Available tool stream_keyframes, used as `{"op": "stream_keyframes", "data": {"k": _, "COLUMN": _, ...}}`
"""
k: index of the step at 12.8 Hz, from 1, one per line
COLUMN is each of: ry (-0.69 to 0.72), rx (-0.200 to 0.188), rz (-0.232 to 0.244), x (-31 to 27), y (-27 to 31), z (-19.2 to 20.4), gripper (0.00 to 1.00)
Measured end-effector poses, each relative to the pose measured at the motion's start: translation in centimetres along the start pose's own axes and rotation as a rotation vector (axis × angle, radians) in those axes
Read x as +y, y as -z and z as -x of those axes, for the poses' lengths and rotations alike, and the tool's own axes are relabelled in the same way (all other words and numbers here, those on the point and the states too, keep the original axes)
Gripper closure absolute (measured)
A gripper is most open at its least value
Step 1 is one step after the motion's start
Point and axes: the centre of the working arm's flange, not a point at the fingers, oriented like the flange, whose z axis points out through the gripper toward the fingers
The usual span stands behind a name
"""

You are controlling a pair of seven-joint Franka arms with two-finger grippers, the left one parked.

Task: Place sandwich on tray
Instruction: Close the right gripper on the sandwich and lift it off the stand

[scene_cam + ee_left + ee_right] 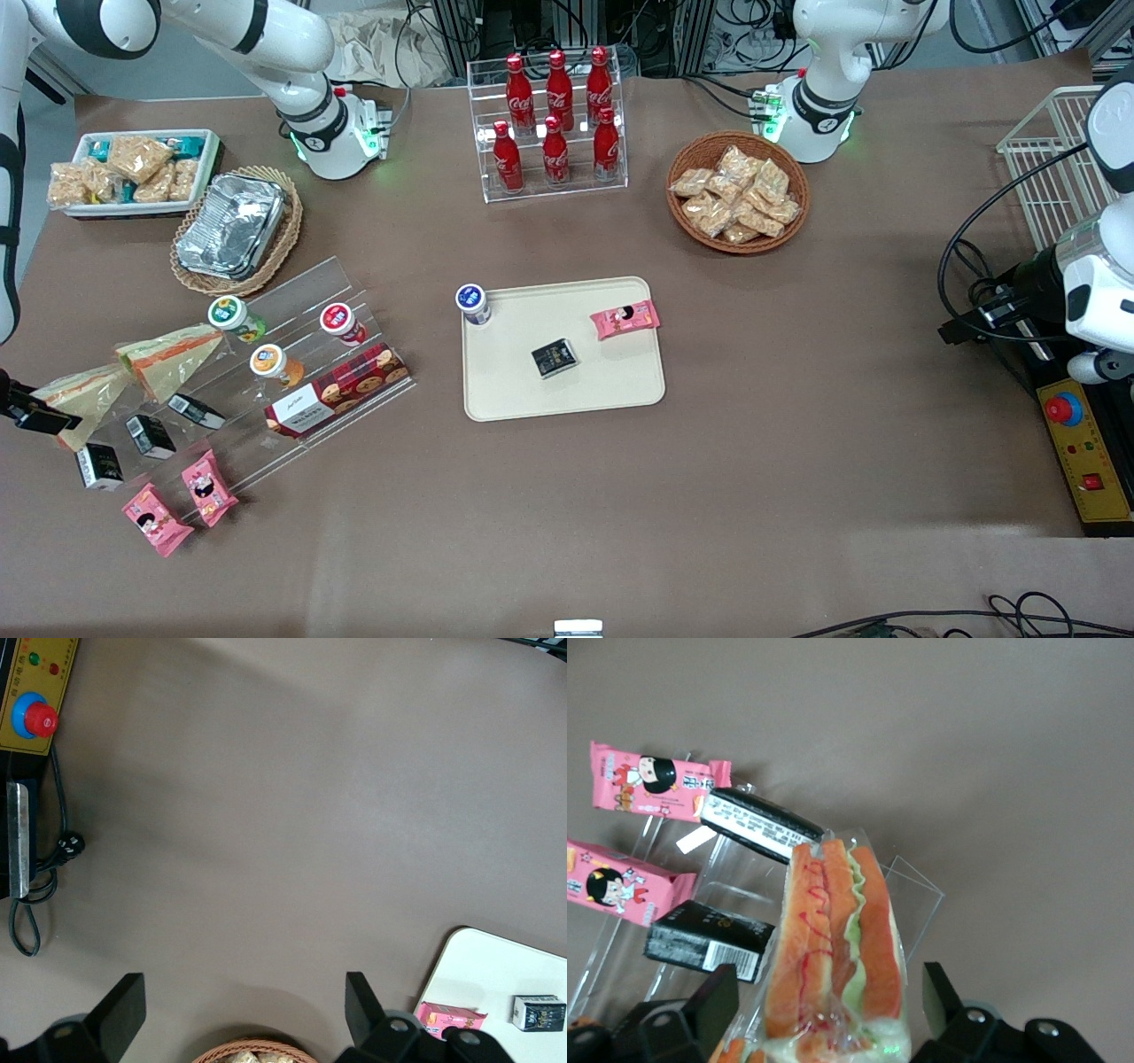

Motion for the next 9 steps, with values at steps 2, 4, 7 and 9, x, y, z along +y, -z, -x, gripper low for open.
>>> {"op": "stream_keyframes", "data": {"k": 2, "ry": 0.042, "rx": -0.007, "rz": -0.004, "x": 0.1, "y": -0.3, "z": 0.1, "gripper": 0.31}}
{"op": "stream_keyframes", "data": {"k": 4, "ry": 0.061, "rx": -0.01, "rz": -0.038, "x": 0.8, "y": -0.4, "z": 0.0, "gripper": 0.55}}
{"op": "stream_keyframes", "data": {"k": 7, "ry": 0.077, "rx": -0.01, "rz": -0.073, "x": 2.2, "y": -0.4, "z": -0.2, "gripper": 0.61}}
{"op": "stream_keyframes", "data": {"k": 9, "ry": 0.081, "rx": -0.01, "rz": -0.074, "x": 2.2, "y": -0.3, "z": -0.2, "gripper": 0.61}}
